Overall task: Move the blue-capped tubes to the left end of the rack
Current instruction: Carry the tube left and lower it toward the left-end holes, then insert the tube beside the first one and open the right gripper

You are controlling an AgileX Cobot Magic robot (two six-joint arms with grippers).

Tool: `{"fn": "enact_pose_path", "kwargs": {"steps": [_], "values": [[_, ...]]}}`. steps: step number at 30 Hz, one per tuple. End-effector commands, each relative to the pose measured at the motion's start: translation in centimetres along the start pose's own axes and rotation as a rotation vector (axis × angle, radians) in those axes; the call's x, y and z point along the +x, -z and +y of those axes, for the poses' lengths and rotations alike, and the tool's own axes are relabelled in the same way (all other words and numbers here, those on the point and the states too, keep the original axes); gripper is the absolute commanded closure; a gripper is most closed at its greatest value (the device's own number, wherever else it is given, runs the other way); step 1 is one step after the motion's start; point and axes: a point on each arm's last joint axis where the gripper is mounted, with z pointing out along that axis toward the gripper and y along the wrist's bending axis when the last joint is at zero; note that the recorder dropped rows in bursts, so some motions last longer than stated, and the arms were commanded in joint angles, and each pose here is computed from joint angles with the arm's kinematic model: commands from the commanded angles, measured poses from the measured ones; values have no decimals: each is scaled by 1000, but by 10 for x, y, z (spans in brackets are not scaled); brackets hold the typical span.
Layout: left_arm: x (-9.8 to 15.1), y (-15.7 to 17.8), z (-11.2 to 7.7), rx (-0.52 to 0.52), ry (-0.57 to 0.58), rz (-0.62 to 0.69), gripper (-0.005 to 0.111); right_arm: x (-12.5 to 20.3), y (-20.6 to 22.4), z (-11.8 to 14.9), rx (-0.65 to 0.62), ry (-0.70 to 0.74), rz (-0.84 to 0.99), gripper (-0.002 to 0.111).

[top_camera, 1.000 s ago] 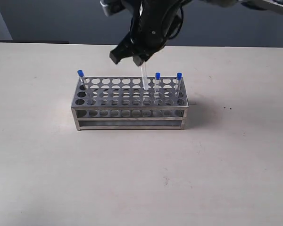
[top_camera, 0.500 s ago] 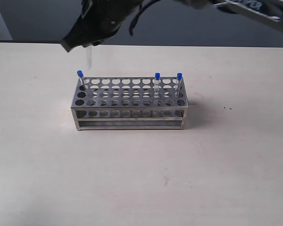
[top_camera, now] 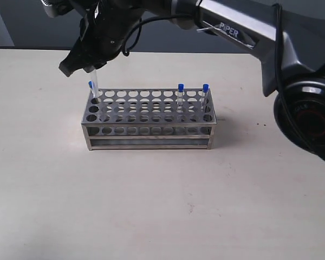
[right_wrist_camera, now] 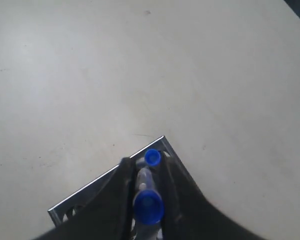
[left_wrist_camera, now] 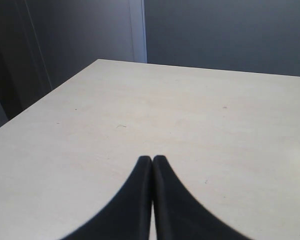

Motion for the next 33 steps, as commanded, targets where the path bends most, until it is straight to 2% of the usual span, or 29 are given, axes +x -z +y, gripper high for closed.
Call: {"fn": "enact_pose_path", "kwargs": {"steps": [1,9,18,33], "values": [[0,-1,0,7,6,-3,106,6,-14,0,-5,-3,34,109],[0,-1,0,7,6,-3,106,15,-32,0,-18,-10,70,109],[0,-1,0,7,6,-3,106,11,-16,3,-29,-19,83,109],[0,-1,0,7,6,-3,106,14,-14,7,-65,-33,128,109]]}}
